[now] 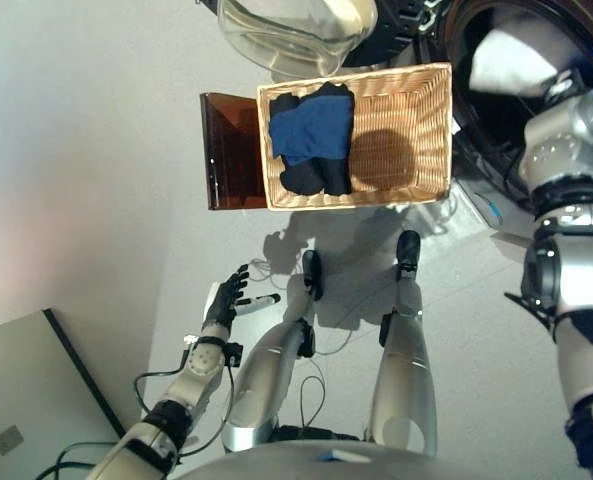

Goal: Pick up the clothes and place them into the washing machine

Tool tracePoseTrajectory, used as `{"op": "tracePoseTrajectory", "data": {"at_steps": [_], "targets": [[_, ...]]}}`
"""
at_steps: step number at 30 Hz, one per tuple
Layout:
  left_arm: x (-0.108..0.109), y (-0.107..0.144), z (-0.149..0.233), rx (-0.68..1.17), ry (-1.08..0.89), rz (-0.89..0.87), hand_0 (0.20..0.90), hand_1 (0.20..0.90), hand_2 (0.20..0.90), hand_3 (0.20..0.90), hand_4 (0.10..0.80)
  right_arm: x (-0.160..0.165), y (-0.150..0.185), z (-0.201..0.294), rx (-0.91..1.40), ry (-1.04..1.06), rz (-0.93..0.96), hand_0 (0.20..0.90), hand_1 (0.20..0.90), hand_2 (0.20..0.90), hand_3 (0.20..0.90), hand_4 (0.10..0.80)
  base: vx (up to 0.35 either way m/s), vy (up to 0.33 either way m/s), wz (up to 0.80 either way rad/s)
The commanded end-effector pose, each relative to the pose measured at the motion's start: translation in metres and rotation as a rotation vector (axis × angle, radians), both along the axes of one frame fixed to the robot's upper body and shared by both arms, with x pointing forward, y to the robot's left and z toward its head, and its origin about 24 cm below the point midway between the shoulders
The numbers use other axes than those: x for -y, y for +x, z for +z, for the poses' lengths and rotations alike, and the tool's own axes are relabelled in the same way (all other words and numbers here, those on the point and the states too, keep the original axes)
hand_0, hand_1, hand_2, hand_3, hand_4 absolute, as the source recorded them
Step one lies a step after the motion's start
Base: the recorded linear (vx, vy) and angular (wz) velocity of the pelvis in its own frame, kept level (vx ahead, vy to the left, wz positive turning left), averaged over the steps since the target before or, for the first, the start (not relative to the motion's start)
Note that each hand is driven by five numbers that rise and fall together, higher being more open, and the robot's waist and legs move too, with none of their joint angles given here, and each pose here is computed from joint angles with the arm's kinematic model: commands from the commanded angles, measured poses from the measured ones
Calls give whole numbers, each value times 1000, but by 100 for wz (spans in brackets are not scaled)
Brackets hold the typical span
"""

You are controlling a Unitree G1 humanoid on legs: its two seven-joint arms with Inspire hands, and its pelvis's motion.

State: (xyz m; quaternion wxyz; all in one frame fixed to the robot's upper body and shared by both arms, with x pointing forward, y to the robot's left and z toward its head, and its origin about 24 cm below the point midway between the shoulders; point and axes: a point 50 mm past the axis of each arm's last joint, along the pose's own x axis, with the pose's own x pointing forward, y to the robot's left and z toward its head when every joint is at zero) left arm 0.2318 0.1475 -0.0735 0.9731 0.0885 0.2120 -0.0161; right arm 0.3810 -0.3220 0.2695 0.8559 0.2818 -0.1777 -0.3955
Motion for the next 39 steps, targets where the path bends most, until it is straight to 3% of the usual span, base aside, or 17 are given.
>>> {"op": "tracePoseTrajectory", "data": {"at_steps": [1, 10, 25, 26, 27, 28, 30, 31, 32, 39], "targets": [[2, -15, -10, -33, 16, -30, 900, 900, 900, 900, 800, 18, -48, 125, 426, -159, -113, 200, 200, 200, 200, 300, 10, -6, 4], [2, -16, -12, -52, 4, -26, 900, 900, 900, 900, 800, 28, -61, 141, 532, -69, -120, 200, 200, 200, 200, 300, 0, -3, 3], [7, -13, -9, -39, -30, -21, 900, 900, 900, 900, 800, 28, -52, 123, 575, 89, -76, 200, 200, 200, 200, 300, -3, 1, 0], [8, -14, -9, -40, -36, -22, 900, 900, 900, 900, 800, 27, -51, 122, 609, 128, -60, 230, 230, 230, 230, 322, 0, 0, 0], [8, -13, -8, -36, -40, -24, 900, 900, 900, 900, 800, 28, -51, 120, 632, 153, -52, 318, 318, 318, 318, 384, 0, 0, 0], [9, -14, -8, -39, -44, -25, 900, 900, 900, 900, 800, 27, -51, 119, 662, 182, -39, 296, 296, 296, 296, 369, 0, 0, 0], [10, -14, -8, -39, -53, -25, 900, 900, 900, 900, 800, 26, -50, 115, 719, 248, -34, 326, 326, 326, 326, 390, 0, 0, 0], [10, -14, -8, -41, -54, -23, 900, 900, 900, 900, 800, 25, -49, 113, 744, 279, -34, 755, 755, 755, 755, 696, 0, 0, 0], [10, -14, -8, -43, -58, -21, 900, 900, 900, 900, 800, 25, -50, 112, 762, 304, -39, 900, 900, 900, 900, 800, -17, 30, -2], [10, -12, -7, -33, -66, -11, 900, 900, 900, 900, 800, 23, -48, 103, 785, 363, -55, 900, 900, 900, 900, 800, -6, 7, -1]]}}
